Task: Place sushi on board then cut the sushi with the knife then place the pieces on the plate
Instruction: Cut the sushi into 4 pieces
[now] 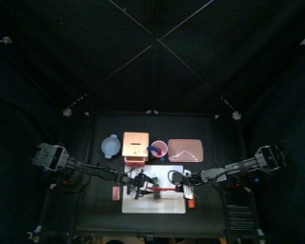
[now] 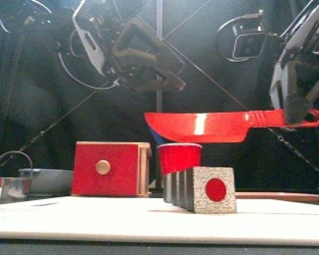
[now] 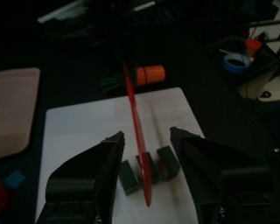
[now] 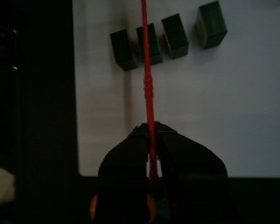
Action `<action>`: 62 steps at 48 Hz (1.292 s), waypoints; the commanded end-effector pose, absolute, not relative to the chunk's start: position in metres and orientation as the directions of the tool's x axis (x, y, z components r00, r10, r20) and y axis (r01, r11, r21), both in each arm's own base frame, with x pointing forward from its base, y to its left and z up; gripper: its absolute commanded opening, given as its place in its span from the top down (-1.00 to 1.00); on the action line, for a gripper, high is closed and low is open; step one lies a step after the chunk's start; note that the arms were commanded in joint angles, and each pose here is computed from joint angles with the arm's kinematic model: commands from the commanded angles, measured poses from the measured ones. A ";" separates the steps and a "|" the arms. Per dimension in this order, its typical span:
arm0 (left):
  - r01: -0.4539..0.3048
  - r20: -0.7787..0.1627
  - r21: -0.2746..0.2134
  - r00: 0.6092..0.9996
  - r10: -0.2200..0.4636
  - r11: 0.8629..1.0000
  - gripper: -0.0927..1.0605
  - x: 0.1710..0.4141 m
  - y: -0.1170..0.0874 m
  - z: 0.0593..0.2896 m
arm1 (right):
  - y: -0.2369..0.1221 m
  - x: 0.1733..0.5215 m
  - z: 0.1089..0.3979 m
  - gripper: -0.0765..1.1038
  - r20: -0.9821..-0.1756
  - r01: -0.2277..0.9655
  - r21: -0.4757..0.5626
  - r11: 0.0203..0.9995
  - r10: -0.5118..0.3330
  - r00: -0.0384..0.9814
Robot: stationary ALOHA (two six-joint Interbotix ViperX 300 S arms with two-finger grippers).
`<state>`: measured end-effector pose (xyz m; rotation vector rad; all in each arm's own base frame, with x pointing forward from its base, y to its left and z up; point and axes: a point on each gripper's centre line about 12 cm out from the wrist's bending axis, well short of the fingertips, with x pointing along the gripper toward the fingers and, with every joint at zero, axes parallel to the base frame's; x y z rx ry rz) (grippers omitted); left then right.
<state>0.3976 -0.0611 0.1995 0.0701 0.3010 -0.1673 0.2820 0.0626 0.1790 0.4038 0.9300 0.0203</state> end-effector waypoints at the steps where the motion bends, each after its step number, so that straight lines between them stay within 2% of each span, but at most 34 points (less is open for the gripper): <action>1: 0.173 -0.194 0.072 0.968 -0.157 0.982 -0.59 0.399 -0.059 0.215 | 0.069 0.274 0.187 0.25 -0.740 0.219 0.464 0.858 0.239 0.629; 9: 0.181 -0.191 0.128 0.969 -0.155 0.975 -0.59 0.397 -0.059 0.209 | 0.068 0.268 0.185 0.26 -0.674 0.362 0.627 0.690 0.246 0.697; 16: 0.178 -0.192 0.144 0.970 -0.149 0.973 -0.59 0.397 -0.058 0.208 | 0.068 0.263 0.185 0.26 -0.622 0.410 0.706 0.577 0.229 0.749; 24: 0.186 -0.203 0.171 0.968 -0.150 0.968 -0.59 0.394 -0.058 0.204 | 0.077 0.258 0.187 0.26 -0.604 0.458 0.764 0.455 0.255 0.755; 41: 0.183 -0.182 0.183 0.972 -0.150 0.966 -0.59 0.387 -0.057 0.197 | 0.097 0.244 0.175 0.26 -0.634 0.593 0.773 0.225 0.312 0.708; 62: 0.188 -0.159 0.180 0.974 -0.160 0.966 -0.59 0.376 -0.059 0.190 | 0.093 0.230 0.161 0.26 -0.675 0.696 0.716 0.054 0.307 0.671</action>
